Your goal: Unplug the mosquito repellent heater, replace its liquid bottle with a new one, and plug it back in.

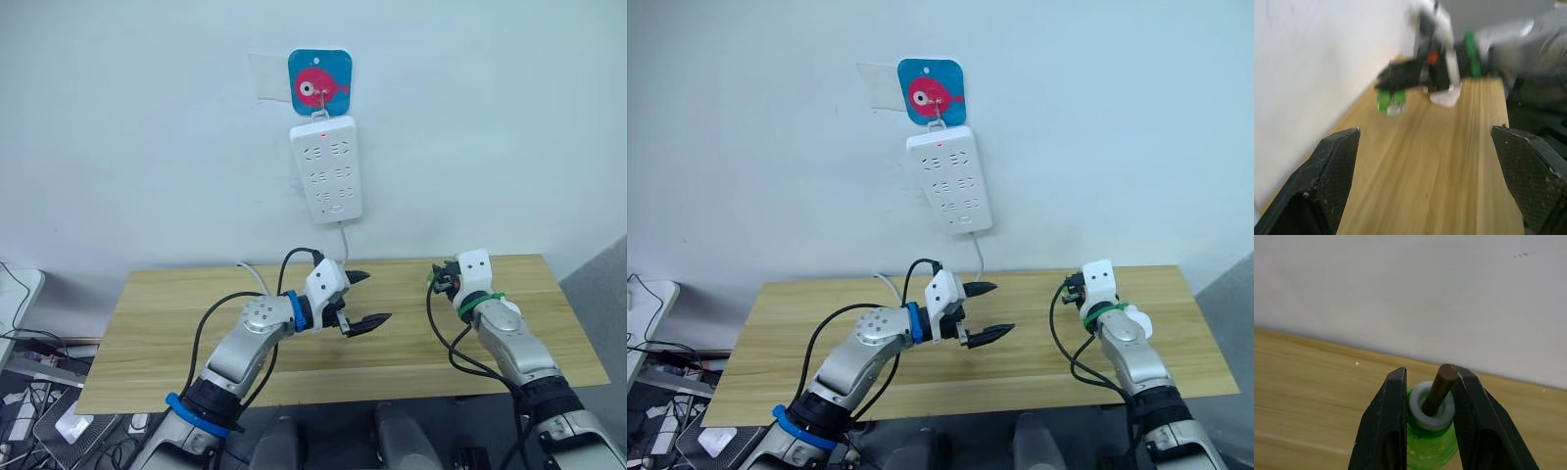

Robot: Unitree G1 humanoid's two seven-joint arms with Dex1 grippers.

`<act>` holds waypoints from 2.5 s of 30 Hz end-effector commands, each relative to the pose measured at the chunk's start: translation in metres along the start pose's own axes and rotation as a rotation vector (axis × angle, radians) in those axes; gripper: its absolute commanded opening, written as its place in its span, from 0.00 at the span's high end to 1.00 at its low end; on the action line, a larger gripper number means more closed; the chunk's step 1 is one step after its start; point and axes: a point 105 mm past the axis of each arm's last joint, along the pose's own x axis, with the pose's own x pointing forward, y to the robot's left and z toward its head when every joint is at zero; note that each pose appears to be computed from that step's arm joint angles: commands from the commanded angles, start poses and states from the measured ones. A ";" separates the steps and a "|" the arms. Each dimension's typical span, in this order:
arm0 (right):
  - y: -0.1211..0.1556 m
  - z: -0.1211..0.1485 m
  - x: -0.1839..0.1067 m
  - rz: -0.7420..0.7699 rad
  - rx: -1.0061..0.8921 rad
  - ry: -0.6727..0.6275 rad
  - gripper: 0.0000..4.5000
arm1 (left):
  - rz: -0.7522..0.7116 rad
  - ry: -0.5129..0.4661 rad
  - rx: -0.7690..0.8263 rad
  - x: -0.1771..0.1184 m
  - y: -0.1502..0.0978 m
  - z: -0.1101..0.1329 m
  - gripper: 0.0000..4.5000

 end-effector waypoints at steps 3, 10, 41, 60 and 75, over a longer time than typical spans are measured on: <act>-0.013 -0.001 0.006 -0.062 -0.040 -0.044 0.81 | 0.008 -0.065 0.043 0.006 0.002 0.014 0.00; -0.018 -0.015 0.009 -0.104 -0.030 0.013 0.81 | 0.018 -0.063 0.119 0.006 0.005 0.018 0.00; 0.088 0.123 -0.049 0.647 -0.018 -0.309 0.01 | 0.608 -0.015 -0.044 -0.097 0.024 -0.008 0.00; 0.130 0.092 -0.058 1.252 -0.197 -0.177 0.01 | 0.974 0.125 -0.096 -0.151 -0.002 -0.110 0.00; 0.135 0.092 -0.055 1.213 -0.297 -0.174 0.01 | 0.966 0.119 -0.148 -0.116 0.019 -0.158 0.00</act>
